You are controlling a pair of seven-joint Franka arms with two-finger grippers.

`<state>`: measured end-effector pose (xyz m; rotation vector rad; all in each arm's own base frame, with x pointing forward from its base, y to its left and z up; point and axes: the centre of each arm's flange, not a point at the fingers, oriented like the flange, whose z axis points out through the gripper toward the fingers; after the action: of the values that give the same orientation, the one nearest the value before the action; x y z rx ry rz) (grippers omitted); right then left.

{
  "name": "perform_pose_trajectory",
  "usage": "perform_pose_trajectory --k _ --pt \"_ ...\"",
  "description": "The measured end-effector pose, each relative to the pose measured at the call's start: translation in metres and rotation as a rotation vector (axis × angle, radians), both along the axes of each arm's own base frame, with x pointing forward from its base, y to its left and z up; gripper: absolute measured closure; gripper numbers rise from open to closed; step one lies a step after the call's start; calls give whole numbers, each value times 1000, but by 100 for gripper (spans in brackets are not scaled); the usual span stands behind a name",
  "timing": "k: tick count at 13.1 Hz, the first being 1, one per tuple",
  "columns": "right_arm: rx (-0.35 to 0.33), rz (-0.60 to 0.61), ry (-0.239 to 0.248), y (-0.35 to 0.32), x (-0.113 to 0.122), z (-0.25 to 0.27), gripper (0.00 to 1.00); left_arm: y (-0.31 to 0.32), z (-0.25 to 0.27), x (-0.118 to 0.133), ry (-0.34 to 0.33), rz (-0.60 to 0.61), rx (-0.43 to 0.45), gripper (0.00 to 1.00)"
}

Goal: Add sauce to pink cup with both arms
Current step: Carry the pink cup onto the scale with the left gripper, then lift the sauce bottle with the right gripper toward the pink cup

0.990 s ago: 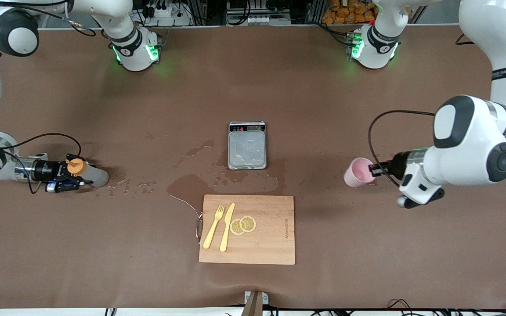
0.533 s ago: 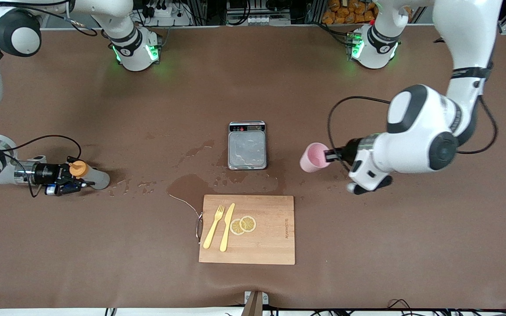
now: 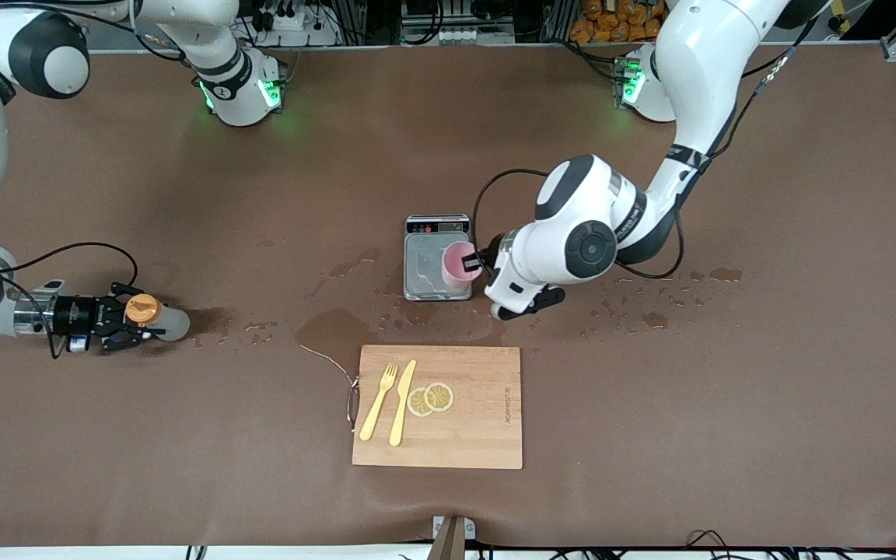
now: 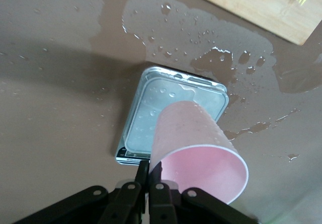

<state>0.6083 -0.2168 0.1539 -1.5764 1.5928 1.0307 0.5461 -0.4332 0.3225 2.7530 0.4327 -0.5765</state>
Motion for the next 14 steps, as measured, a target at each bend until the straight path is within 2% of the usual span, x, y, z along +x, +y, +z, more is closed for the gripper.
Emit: perform_pose_trajectory --k 4,7,10,14 --pt "-174 52 28 20 28 50 48 -33 -27 -24 29 -15 49 96" --pt "-226 88 45 29 37 69 48 -44 -43 -35 37 -21 83 96" --pt "-299 126 101 44 43 77 48 -54 -56 -45 50 -23 110 96" --pt "-388 145 160 88 59 102 48 -51 -58 -42 42 -23 121 96"
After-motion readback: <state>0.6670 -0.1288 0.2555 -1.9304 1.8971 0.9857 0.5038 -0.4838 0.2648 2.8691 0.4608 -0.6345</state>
